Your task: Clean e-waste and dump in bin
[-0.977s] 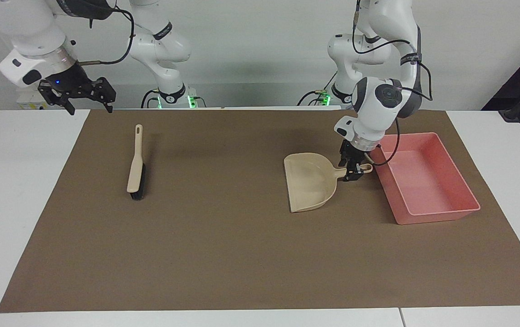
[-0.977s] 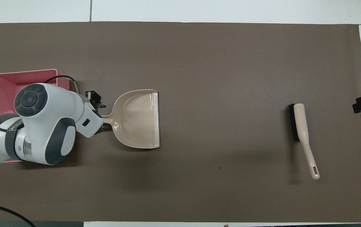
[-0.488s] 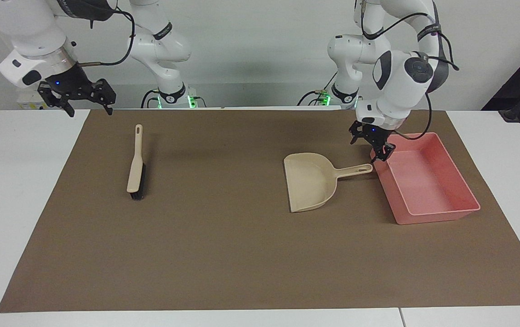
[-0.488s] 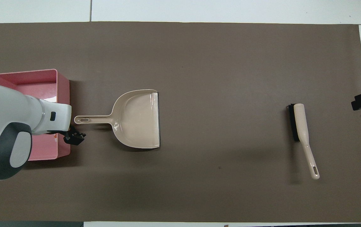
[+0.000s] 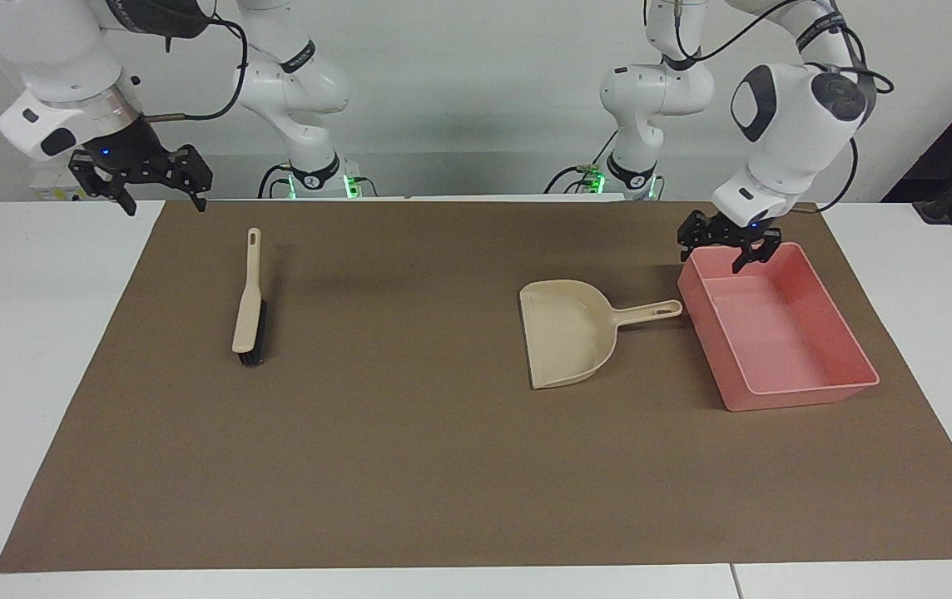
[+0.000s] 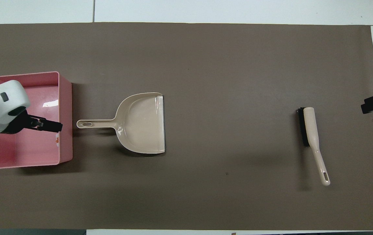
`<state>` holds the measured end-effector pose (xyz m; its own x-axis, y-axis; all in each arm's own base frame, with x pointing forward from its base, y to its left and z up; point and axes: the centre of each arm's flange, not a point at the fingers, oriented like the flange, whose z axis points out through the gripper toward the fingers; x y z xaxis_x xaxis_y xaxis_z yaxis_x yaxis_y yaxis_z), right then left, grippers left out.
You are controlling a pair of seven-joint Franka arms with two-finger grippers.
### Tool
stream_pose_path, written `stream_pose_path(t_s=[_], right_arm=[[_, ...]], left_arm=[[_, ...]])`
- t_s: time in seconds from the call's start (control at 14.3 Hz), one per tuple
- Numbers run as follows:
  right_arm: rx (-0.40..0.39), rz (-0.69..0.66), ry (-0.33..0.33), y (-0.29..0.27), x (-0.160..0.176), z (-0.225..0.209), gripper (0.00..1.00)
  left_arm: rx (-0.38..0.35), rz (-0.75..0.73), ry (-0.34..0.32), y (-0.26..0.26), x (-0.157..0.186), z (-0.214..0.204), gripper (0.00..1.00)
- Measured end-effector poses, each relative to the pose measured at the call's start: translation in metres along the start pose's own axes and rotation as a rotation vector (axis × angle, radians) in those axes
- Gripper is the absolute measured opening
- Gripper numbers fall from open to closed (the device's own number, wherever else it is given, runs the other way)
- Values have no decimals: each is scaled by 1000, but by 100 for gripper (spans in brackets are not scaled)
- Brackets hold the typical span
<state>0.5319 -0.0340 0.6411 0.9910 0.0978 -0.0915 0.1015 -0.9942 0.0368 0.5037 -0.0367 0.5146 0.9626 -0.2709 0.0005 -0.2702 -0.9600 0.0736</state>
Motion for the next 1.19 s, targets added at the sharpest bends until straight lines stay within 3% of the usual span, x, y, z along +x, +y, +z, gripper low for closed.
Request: stream_pose_path(t_s=[0.35, 0.56, 1.19], right_arm=[[-2, -17, 1, -9, 1, 0, 100], [-1, -17, 0, -9, 1, 0, 100], [-1, -16, -6, -8, 2, 4, 100]], left_arm=[[12, -47, 0, -26, 16, -93, 98], [36, -57, -19, -32, 27, -127, 98], [42, -189, -56, -44, 30, -125, 98]])
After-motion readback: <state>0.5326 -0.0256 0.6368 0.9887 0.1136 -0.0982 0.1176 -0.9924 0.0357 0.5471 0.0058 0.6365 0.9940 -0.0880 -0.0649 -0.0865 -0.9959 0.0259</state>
